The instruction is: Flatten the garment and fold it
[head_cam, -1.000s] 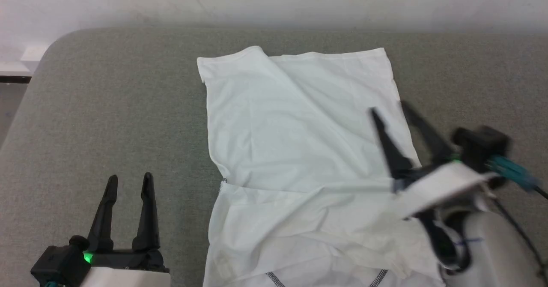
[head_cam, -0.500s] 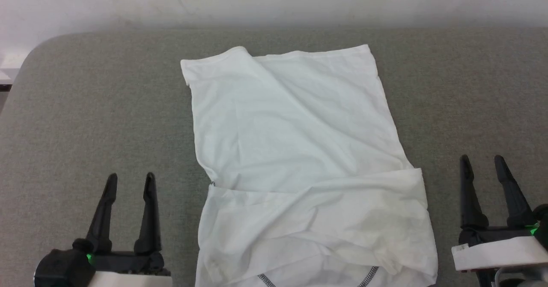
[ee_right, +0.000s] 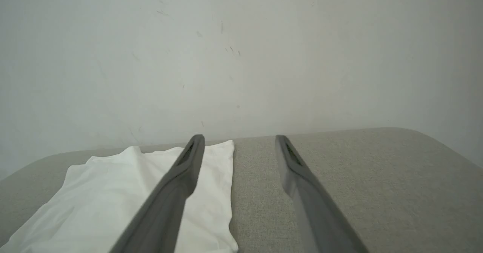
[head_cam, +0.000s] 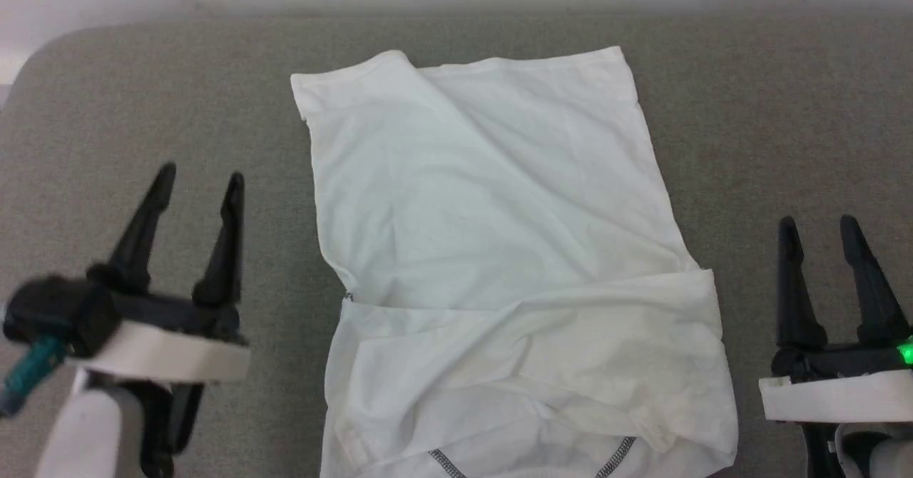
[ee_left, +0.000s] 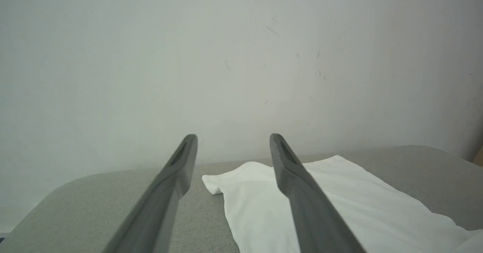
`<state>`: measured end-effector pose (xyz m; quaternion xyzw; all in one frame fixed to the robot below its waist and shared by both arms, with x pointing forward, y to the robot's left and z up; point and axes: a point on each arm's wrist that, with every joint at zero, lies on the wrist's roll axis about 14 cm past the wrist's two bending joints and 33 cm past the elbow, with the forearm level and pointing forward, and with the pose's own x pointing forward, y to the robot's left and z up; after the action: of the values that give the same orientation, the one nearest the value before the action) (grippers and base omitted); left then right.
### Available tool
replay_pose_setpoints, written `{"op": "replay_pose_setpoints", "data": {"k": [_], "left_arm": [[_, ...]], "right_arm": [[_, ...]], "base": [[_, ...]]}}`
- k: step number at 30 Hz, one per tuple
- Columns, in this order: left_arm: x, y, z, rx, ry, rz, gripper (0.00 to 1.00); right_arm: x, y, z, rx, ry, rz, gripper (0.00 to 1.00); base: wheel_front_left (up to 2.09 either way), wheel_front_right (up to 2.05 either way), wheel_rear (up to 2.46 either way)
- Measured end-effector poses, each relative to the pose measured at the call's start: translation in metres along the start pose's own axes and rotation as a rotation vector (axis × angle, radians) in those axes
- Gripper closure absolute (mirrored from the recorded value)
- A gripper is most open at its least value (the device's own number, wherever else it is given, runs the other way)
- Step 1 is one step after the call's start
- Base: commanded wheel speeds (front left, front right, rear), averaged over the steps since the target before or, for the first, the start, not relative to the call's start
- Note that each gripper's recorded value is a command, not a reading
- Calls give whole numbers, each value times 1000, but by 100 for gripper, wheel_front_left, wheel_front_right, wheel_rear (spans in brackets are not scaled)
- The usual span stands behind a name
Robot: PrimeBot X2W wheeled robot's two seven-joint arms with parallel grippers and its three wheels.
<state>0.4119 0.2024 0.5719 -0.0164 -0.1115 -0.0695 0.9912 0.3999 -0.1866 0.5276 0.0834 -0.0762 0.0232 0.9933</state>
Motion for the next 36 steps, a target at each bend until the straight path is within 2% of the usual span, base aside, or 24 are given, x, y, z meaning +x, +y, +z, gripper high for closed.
{"op": "replay_pose_setpoints", "data": {"k": [6, 9, 13, 16, 26, 30, 34, 36], "left_arm": [[75, 14, 24, 77, 7, -92, 0], [107, 22, 21, 100, 47, -115, 0], [141, 36, -3, 114, 146, -121, 0], [158, 39, -37, 125, 268, -139, 0], [175, 32, -151, 36, 632, -192, 0], [164, 35, -193, 48, 786, -201, 0], [152, 34, -224, 21, 907, -202, 0], [152, 33, -228, 1, 918, -203, 0]], "right_arm": [[27, 10, -3, -18, -17, 39, 0], [41, 13, -8, -22, -23, 52, 0], [53, 12, -28, -23, 14, 56, 0], [57, 8, -47, -24, 55, 46, 0], [59, -10, -101, -26, 175, 7, 0], [58, -17, -113, -32, 206, -9, 0], [54, -23, -122, -39, 230, -24, 0], [54, -25, -123, -41, 234, -31, 0]], "base": [[0, 0, 0], [0, 0, 0], [0, 0, 0], [0, 0, 0], [0, 0, 0], [0, 0, 0], [0, 0, 0], [0, 0, 0]]}}
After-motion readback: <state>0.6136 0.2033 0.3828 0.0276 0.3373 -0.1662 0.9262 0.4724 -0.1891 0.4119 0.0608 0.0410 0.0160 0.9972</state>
